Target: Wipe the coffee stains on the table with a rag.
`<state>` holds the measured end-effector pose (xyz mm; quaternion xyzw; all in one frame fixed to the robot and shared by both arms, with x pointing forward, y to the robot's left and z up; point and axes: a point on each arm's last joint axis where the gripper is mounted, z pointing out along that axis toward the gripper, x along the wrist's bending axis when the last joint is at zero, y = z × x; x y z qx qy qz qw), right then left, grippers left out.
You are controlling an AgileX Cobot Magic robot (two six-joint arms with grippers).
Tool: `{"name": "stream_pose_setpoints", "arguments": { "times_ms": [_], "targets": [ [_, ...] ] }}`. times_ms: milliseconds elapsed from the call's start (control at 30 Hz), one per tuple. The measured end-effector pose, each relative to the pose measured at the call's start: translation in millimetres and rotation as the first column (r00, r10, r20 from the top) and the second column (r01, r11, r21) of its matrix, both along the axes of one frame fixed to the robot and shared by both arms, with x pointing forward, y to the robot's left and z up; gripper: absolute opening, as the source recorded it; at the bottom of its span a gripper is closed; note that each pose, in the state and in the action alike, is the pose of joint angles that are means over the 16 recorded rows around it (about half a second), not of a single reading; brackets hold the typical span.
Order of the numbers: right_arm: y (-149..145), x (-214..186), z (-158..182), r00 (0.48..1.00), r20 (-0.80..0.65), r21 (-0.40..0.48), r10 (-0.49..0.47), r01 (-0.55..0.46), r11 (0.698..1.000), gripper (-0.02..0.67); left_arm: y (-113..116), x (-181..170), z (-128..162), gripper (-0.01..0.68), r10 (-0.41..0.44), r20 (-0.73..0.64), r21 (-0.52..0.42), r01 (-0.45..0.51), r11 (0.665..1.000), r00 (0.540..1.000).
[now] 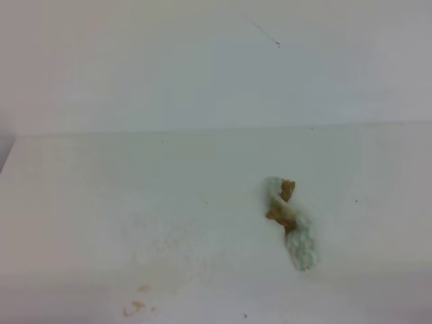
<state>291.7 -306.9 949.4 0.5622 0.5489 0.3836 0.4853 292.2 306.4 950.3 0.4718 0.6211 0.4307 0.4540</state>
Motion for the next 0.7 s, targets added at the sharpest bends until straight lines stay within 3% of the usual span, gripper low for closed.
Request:
{"name": "stream_pose_setpoints", "arguments": {
  "times_ms": [700],
  "targets": [
    [0.0, 0.0, 0.0, 1.0, 0.0, 0.0, 0.0, 0.0, 1.0, 0.011, 0.0, 0.0, 0.0, 0.001, 0.0, 0.0, 0.001, 0.0, 1.0, 1.0]
  ]
}}
